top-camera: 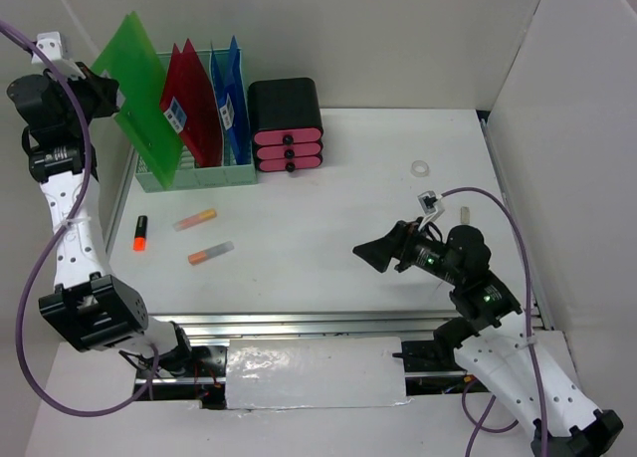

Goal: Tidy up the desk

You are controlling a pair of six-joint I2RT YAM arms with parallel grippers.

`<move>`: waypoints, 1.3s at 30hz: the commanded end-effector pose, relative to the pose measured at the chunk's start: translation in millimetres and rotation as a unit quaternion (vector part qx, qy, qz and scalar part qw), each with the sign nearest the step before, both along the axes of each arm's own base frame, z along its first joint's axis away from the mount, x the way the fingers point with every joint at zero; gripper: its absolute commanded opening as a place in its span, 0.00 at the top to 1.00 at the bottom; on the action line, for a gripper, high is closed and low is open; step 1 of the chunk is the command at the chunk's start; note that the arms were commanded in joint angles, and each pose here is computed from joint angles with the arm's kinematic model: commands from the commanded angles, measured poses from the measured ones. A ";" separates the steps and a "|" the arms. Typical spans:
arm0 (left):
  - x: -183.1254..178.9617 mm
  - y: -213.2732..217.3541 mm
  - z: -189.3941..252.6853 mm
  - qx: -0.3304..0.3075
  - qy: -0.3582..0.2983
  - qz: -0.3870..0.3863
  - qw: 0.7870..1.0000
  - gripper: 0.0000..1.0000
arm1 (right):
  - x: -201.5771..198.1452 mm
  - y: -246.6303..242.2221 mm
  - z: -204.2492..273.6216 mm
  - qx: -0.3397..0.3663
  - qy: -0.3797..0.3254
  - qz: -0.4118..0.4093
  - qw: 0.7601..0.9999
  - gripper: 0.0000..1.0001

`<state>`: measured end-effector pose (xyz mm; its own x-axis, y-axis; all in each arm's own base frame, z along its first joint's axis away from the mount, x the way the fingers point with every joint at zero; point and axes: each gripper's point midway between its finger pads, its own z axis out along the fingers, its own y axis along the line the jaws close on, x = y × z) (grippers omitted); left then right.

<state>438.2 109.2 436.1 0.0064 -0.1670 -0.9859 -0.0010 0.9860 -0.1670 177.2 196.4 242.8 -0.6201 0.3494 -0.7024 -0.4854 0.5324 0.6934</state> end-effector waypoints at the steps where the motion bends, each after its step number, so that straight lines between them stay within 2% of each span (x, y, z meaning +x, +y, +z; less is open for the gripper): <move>1: 7.2 -7.7 31.2 0.015 -0.071 -0.029 0.997 1.00 | 5.5 6.3 16.6 0.015 -0.035 0.011 0.999 0.00; 11: 27.3 13.5 14.1 0.016 -0.065 0.005 0.998 1.00 | 13.8 13.6 16.4 0.017 -0.027 0.019 0.999 0.00; 19: 53.2 14.8 2.6 0.008 -0.074 -0.023 0.997 1.00 | 24.5 21.1 3.6 0.011 -0.011 0.026 1.000 0.00; 33: 54.7 14.7 0.1 0.004 -0.151 -0.024 0.988 1.00 | 34.1 27.9 -20.1 -0.012 0.020 0.035 0.999 0.00; 39: 58.4 14.6 -1.8 0.002 -0.171 -0.028 0.985 1.00 | 36.7 30.5 -20.4 -0.009 0.012 0.040 0.999 0.00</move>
